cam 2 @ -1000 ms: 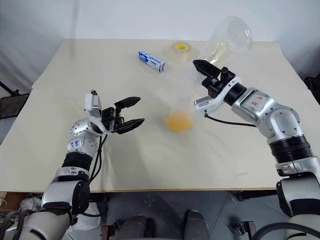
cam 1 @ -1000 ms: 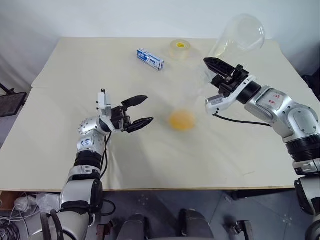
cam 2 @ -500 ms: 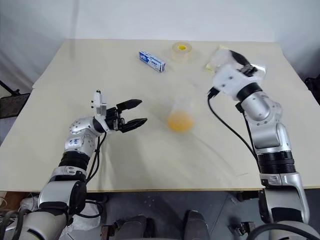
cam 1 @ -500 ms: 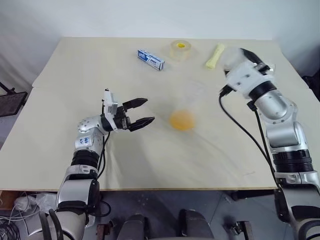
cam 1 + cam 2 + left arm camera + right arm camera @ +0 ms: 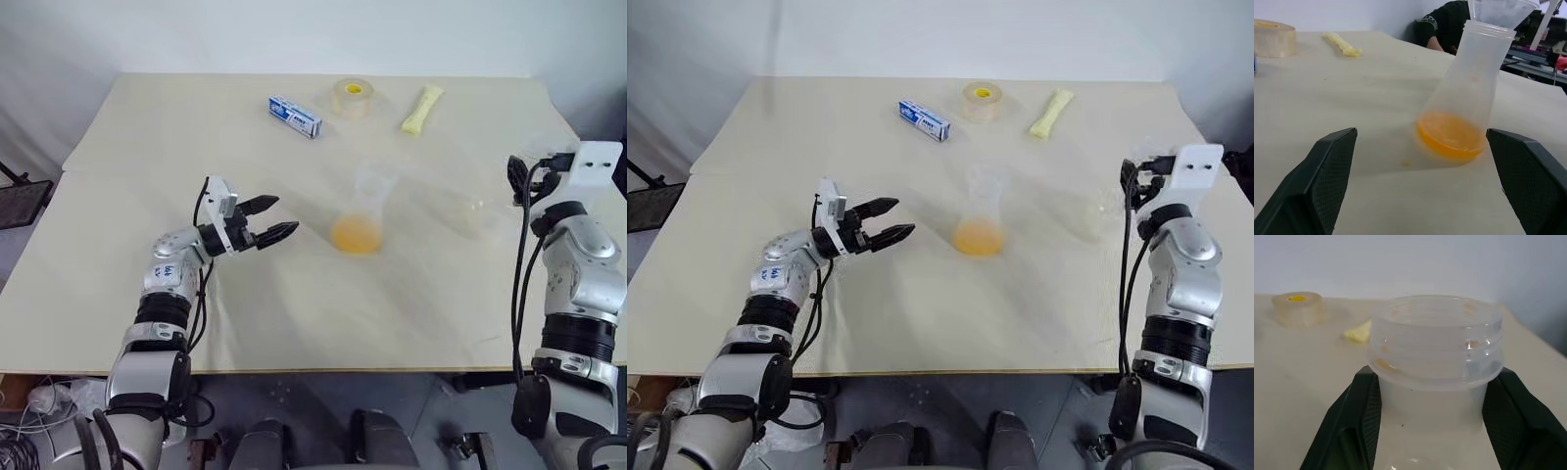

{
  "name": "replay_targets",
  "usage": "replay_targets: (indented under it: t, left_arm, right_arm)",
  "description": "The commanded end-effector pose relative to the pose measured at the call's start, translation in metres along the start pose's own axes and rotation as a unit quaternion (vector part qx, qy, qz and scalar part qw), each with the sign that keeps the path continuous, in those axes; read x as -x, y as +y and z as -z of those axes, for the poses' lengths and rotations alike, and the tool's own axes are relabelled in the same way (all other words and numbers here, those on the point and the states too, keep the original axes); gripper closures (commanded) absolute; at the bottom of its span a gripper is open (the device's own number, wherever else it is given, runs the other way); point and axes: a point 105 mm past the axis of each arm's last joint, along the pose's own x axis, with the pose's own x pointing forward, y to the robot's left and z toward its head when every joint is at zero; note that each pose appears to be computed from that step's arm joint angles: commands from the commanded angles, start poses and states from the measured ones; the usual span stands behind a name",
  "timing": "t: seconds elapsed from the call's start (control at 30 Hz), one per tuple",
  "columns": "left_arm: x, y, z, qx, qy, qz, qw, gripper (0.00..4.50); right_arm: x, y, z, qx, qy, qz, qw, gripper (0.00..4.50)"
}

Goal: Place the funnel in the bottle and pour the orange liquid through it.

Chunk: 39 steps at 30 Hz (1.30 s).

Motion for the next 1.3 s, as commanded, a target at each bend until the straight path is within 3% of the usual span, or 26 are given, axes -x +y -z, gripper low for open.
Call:
replay_targets:
  t: [0.03,0.2,0.23,0.73,0.83,1.0,1.17,1.3]
  left_arm:
    - [0.003,0.003,-0.011,-0.007,-0.006,-0.016,1.0,0.0]
    - [0.006,0.003,-0.008,-0.005,0.015,-0.018,1.0,0.0]
    - [0.006,0.003,-0.007,0.0,0.016,-0.017,1.0,0.0]
    - [0.006,-0.002,-0.012,-0.007,0.009,-0.002,1.0,0.0]
    - [0.011,-0.002,-0.015,-0.016,0.0,-0.006,1.0,0.0]
    - [0.022,-0.008,-0.011,-0.013,0.025,0.022,0.999,0.0]
    - [0.041,-0.014,-0.007,-0.027,0.041,0.057,0.997,0.0]
    - [0.058,-0.015,-0.005,-0.042,0.044,0.066,0.996,0.0]
  right_arm:
    - [0.003,0.0,-0.008,-0.017,-0.018,-0.003,1.0,1.7]
    - [0.004,0.001,-0.011,0.001,-0.025,-0.007,1.0,0.14]
    - [0.004,0.002,-0.011,0.002,-0.025,-0.007,1.0,0.02]
    - [-0.003,0.034,-0.099,0.051,-0.135,-0.103,0.984,0.02]
    - [0.005,0.052,-0.112,0.062,-0.143,-0.174,0.972,0.02]
    - [0.03,0.067,-0.101,0.09,-0.109,-0.282,0.949,0.02]
    - [0.079,0.07,-0.061,0.135,-0.018,-0.415,0.9,0.02]
    - [0.106,0.055,-0.02,0.173,0.08,-0.444,0.876,0.02]
